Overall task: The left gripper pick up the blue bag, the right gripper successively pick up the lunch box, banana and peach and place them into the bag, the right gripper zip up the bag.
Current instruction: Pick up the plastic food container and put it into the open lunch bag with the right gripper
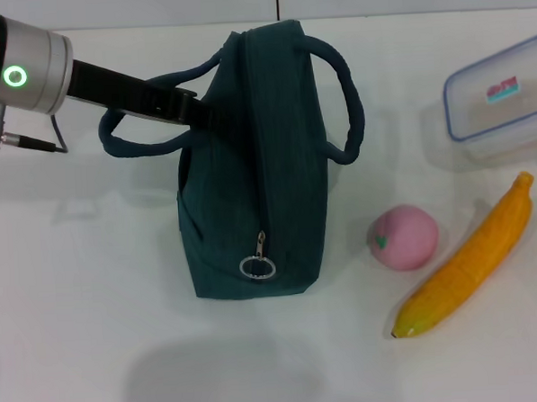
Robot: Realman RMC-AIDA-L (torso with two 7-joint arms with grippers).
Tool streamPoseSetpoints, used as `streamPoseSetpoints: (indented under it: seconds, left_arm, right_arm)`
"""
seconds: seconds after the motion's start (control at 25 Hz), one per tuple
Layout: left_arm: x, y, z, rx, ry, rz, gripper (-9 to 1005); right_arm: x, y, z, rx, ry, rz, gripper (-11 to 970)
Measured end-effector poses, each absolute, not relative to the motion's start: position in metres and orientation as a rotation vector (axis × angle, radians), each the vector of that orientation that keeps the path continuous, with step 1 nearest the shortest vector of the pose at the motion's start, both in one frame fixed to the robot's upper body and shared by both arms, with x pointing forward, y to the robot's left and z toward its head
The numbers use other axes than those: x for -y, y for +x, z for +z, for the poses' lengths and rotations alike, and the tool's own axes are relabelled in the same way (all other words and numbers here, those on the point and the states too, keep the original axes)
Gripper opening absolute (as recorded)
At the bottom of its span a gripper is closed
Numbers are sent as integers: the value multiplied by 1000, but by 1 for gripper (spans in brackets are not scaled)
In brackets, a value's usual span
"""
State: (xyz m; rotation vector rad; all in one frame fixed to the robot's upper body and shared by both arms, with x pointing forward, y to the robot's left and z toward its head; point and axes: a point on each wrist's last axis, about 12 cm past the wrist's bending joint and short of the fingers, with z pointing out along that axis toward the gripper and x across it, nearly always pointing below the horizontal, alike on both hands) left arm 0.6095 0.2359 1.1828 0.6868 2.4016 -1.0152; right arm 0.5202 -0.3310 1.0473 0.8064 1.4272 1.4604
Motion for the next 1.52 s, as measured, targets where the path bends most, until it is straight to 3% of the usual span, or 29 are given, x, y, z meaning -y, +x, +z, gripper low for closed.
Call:
streamPoseSetpoints:
  seconds: [0.28,0.52,0.96,1.52]
  left_arm:
    - [-236,610,1183,-2401,687,-1015,47]
    - [-232,610,1184,-2395,696,-1019,47]
    - [-219,619,1215,-2358,718,-992,48]
    - [-211,621,1225,-2355,728,-988,48]
  right_arm:
    - [324,530,1065,-1337,727,1535,96]
    - [303,546,1098,-1190,545,1688,96]
    - [254,575,1148,-1049,269,1906,96]
    - [220,593,1131,-1303,265,1819,95]
